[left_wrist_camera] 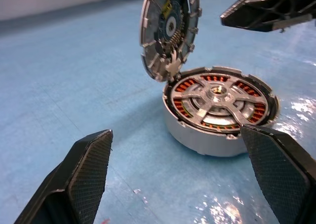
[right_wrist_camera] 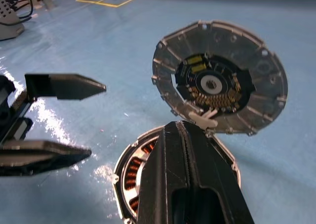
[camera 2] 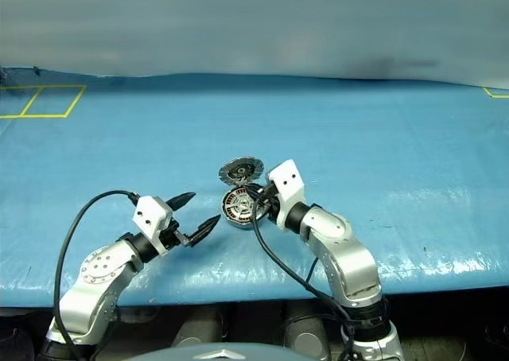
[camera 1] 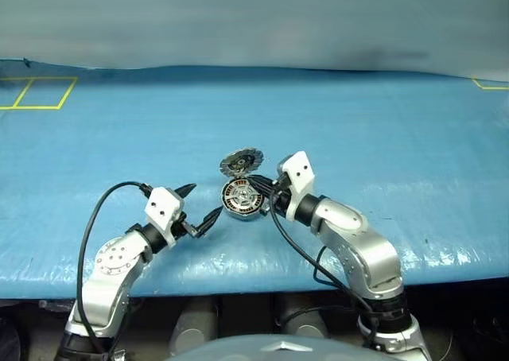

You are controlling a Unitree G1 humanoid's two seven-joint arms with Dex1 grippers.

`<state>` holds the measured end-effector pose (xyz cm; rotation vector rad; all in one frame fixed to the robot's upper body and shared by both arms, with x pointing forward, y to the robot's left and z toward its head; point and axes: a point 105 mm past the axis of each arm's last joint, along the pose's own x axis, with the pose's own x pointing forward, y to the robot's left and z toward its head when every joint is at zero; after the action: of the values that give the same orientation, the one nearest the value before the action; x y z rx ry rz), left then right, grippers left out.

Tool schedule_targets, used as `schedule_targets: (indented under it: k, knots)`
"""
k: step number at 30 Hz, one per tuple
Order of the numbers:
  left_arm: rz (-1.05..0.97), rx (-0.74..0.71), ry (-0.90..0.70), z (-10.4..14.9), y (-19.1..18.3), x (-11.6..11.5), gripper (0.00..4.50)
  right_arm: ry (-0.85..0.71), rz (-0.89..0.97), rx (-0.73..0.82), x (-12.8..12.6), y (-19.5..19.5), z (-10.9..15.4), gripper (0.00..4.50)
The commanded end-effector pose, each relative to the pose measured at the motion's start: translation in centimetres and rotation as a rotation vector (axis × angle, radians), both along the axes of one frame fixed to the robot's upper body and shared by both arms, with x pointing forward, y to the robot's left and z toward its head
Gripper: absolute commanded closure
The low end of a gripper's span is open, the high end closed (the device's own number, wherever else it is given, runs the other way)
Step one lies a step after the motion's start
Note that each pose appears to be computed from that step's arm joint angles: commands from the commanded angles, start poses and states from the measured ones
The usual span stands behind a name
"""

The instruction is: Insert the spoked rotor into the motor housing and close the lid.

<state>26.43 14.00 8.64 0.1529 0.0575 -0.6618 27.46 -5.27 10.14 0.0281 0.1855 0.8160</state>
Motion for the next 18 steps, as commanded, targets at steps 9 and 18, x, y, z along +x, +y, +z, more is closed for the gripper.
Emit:
schedule_targets:
  k: [9, 18]
  knots:
    - [-0.053, -0.245, -0.278, 10.9, 0.5, 3.6, 0.0, -0.042, -0.069, 0.034, -3.1, -1.7, -2.0, 4.49]
    - [0.038, -0.157, -0.219, 10.7, 2.1, 10.4, 1.64, -0.015, -0.13, 0.08, -3.9, -1.3, -3.3, 4.5]
